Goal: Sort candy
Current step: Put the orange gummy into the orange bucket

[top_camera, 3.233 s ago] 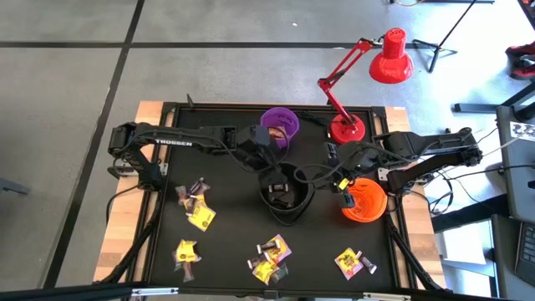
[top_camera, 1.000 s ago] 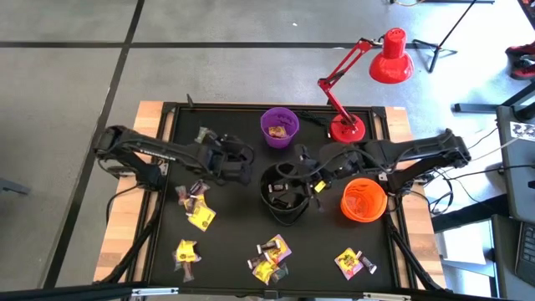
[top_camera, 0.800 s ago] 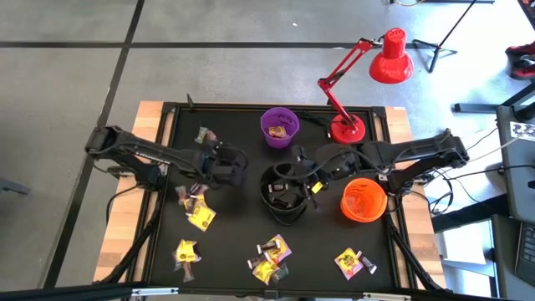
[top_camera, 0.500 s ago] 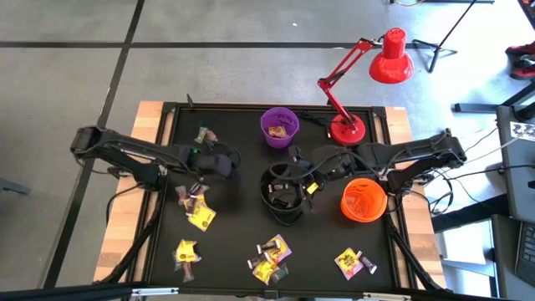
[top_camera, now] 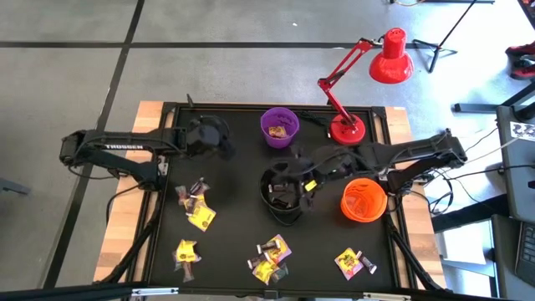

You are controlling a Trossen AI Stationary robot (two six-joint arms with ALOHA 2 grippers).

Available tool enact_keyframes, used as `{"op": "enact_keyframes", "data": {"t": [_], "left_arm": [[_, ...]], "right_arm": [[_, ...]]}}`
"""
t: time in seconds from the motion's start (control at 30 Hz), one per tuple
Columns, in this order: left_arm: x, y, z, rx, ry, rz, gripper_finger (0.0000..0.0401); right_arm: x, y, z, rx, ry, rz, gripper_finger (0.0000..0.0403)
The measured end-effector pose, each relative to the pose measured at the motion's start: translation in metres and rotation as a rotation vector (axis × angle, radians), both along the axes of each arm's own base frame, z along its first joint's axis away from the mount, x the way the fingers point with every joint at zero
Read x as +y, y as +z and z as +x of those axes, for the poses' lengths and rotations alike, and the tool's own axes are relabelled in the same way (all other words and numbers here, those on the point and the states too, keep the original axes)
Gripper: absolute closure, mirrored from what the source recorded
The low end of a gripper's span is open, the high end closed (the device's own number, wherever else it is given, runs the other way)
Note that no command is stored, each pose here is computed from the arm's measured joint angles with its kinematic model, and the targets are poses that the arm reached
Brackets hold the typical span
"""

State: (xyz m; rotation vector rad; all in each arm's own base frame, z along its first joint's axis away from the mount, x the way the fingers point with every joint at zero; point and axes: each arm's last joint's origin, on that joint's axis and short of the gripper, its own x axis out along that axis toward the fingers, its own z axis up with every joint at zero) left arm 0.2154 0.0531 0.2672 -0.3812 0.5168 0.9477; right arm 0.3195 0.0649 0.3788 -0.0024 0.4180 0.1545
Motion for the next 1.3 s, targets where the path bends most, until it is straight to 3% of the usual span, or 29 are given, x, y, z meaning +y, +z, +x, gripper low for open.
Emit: {"op": "enact_keyframes", "data": {"t": [0.17, 0.43, 0.7, 1.1, 1.3], "left_arm": [[-0.001, 0.002, 0.003, -0.024, -0.036, -0.006, 0.016], [-0.003, 0.001, 0.006, 0.005, -0.184, -0.053, 0.016], [-0.002, 0.0, 0.006, 0.008, -0.173, -0.042, 0.016], [0.007, -0.004, -0.003, 0.069, -0.023, -0.02, 0.016], [0.028, -0.013, -0.018, 0.155, 0.117, -0.082, 0.016]], "right_arm": [[-0.004, 0.009, -0.008, -0.028, -0.069, 0.0, 0.0286], [0.011, 0.016, -0.021, -0.057, -0.043, -0.026, 0.0286], [0.025, 0.003, -0.046, -0.106, -0.098, -0.069, 0.0286], [0.007, -0.034, -0.106, -0.311, -0.185, 0.05, 0.0286], [0.002, -0.048, -0.113, -0.369, -0.26, 0.055, 0.0286]]}}
